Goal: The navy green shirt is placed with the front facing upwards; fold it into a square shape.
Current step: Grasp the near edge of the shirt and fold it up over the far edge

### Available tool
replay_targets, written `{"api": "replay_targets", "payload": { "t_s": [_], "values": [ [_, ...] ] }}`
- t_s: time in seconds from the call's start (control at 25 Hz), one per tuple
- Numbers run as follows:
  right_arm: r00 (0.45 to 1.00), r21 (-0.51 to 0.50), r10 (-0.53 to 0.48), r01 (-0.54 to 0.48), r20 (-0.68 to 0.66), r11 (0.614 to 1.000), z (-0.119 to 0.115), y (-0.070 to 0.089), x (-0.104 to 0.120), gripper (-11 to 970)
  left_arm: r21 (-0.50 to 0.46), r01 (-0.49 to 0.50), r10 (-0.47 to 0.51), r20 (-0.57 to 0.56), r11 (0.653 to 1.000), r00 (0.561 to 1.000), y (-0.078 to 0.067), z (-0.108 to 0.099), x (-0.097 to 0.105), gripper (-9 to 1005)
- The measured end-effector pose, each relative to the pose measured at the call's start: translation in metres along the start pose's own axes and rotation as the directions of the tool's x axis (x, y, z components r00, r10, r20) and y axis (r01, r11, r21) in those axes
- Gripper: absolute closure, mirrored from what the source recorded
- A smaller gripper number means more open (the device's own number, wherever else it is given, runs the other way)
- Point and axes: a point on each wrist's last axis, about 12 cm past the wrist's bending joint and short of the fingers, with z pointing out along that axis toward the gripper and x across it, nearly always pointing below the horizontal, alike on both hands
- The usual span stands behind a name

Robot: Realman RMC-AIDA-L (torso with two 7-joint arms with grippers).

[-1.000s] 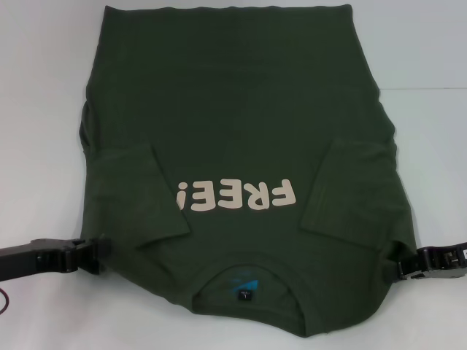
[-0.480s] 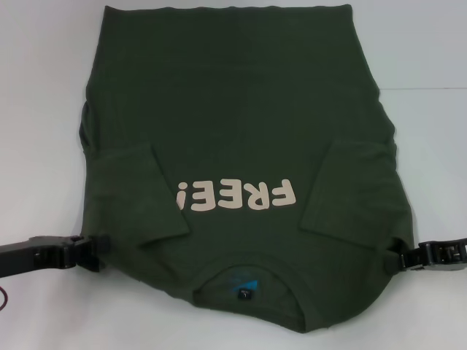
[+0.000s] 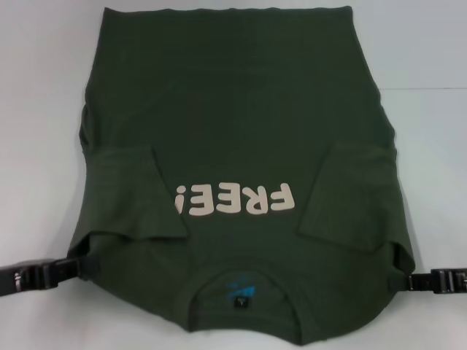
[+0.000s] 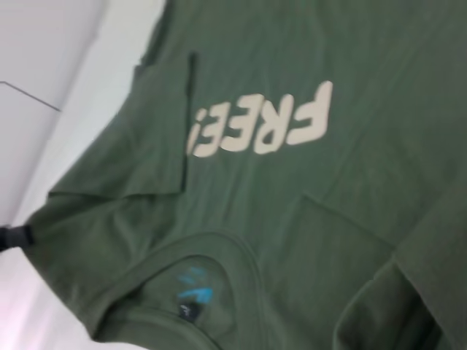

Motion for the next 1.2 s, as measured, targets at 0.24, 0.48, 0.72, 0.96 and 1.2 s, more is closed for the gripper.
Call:
{"api": "replay_targets", "payload": {
  "t_s": [0.24, 0.48, 0.72, 0.96, 1.2],
  "values": [
    [0.999, -0.025, -0.006, 0.007, 0.031, 1.0, -0.008, -0.003, 0.02, 909, 0.009, 0.037, -0.037, 0.001, 0.999, 0.999, 0.0, -0.012, 0.016, 926],
    [0.999, -0.065, -0.015, 0.018, 0.045, 0.998, -0.017, -0.004, 0.04, 909, 0.028, 0.058, -0.058, -0.008, 0.998, 0.998, -0.003, -0.02, 0.03, 923],
    [0.998, -0.099, -0.019, 0.026, 0.063, 0.995, -0.031, -0.004, 0.062, 908, 0.07, 0.071, -0.071, -0.003, 0.995, 0.997, -0.008, -0.032, 0.045, 919],
    [0.997, -0.095, -0.003, 0.01, 0.079, 0.995, -0.043, -0.007, 0.078, 907, 0.09, 0.089, -0.091, 0.017, 0.992, 0.996, -0.011, -0.04, 0.054, 915],
    [0.991, -0.092, -0.022, 0.035, 0.132, 0.995, -0.044, -0.007, 0.056, 906, 0.109, 0.059, -0.064, 0.042, 0.992, 0.997, -0.01, -0.031, 0.032, 912]
  ]
}}
